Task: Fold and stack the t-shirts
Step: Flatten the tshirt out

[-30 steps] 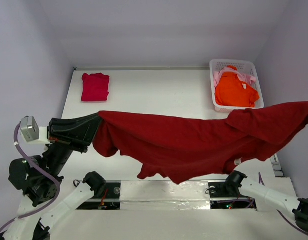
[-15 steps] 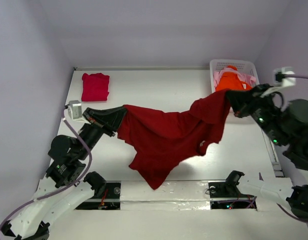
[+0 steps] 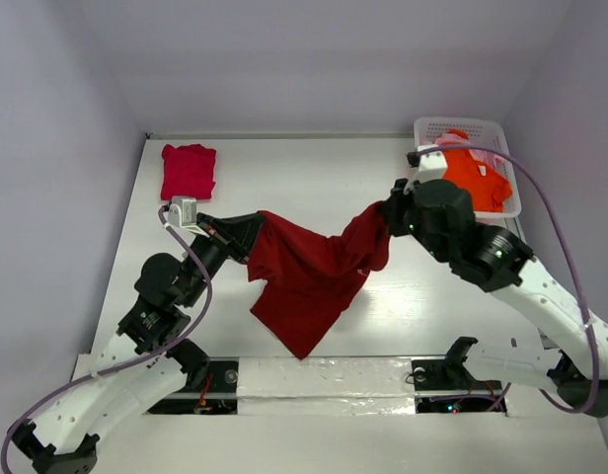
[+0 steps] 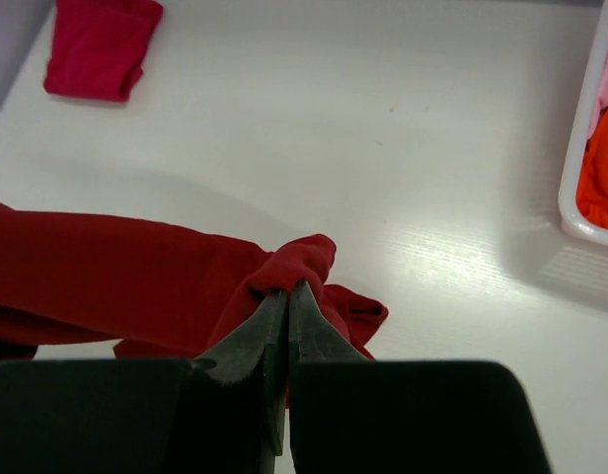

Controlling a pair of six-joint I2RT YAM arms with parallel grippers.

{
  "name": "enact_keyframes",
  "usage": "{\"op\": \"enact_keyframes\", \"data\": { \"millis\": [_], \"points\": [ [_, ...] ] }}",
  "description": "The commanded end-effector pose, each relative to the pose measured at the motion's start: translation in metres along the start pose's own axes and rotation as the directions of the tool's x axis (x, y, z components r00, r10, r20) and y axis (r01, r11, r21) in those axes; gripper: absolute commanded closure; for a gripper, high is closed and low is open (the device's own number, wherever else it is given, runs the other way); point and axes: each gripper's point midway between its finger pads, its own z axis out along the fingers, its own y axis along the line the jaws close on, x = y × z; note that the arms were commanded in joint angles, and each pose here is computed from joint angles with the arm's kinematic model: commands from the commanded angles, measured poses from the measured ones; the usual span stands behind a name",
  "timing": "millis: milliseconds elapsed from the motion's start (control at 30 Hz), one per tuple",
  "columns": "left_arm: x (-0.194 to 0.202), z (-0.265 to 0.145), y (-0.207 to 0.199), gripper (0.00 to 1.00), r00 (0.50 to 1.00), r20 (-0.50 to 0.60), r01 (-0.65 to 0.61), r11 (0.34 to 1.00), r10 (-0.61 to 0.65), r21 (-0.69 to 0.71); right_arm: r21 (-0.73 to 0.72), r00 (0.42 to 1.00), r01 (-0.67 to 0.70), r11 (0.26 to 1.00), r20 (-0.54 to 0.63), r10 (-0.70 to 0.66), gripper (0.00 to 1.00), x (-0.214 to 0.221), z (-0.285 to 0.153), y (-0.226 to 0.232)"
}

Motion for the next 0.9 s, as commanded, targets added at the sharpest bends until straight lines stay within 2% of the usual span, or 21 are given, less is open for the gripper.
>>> {"op": "enact_keyframes", "data": {
  "millis": [0,367,667,867],
  "points": [
    [-0.024,0.002,-0.008,1.0,0.994,0.105,0.012,1.0,-0.015,0.028,0.0,0.999,-0.031,1.0,0.023,0.031,1.0,0.002,0.019,0.011],
    [-0.008,0.021,0.014,1.0,0.997,0.066,-0.025,0.998,0.029,-0.066,0.057,0.998,0.002,0.998,-0.056,0.001,1.0,0.033,0.07,-0.003],
    [0.005,0.051,0.022,1.0,0.998,0.024,-0.057,0.994,0.059,-0.091,0.122,1.0,0.015,0.992,-0.026,-0.012,1.0,0.011,0.09,-0.028],
    [-0.003,0.068,0.035,1.0,0.997,0.045,-0.064,0.992,0.069,-0.107,0.137,1.0,0.023,0.99,-0.01,-0.022,1.0,-0.003,0.103,-0.039]
  ]
}}
